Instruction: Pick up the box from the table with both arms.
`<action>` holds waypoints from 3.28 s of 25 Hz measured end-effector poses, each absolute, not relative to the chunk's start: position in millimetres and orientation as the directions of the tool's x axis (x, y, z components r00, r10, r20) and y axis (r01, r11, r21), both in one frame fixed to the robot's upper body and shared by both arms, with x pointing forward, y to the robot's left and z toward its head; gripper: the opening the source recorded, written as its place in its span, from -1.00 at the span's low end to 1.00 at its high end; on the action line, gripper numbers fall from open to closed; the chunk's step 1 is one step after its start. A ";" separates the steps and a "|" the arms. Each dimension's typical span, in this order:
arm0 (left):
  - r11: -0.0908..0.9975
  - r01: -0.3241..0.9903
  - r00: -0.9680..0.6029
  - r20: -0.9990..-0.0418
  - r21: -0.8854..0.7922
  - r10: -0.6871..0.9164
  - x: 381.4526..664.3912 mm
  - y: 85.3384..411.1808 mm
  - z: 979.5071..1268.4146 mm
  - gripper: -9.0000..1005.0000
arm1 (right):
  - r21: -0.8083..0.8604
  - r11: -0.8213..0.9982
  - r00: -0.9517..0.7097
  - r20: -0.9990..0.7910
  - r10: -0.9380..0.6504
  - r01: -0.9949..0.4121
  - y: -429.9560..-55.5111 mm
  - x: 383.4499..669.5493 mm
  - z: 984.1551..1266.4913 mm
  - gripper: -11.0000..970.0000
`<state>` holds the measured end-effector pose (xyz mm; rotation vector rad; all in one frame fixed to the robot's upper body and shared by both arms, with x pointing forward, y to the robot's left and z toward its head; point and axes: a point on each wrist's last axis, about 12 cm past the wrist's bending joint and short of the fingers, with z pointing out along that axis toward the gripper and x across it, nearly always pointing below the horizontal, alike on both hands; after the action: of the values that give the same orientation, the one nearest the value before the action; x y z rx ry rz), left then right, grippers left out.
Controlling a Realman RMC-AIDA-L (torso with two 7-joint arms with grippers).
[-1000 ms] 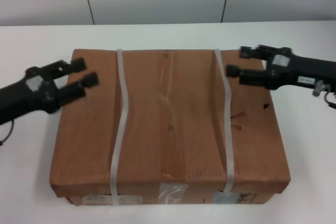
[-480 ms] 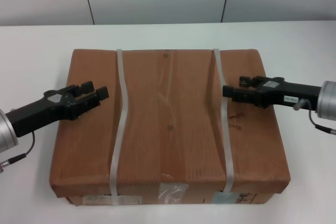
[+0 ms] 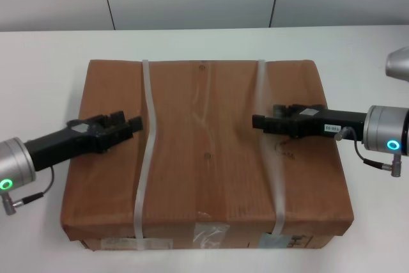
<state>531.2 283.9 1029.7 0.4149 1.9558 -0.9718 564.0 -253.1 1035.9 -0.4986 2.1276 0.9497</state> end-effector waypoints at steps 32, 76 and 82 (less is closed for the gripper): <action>0.498 0.704 -0.621 -0.779 -0.506 0.087 555.3 230.1 1041.6 0.08 | 0.442 0.579 -0.606 -0.787 -0.115 -0.685 -208.0 578.8 1047.0 0.69; 0.353 0.787 -0.528 -0.848 -0.506 -0.038 547.4 244.7 1072.4 -0.80 | 0.353 0.512 -0.359 -0.929 0.090 -0.783 -228.5 542.0 1050.4 -0.41; 0.335 0.797 -0.517 -0.854 -0.502 -0.049 546.3 248.2 1077.2 -0.80 | 0.349 0.501 -0.345 -0.933 0.104 -0.792 -229.0 539.3 1051.7 -0.52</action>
<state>546.3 248.2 1077.2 0.6675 1.7720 -1.2868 539.3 -229.0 1051.7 -0.5936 1.6714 1.0421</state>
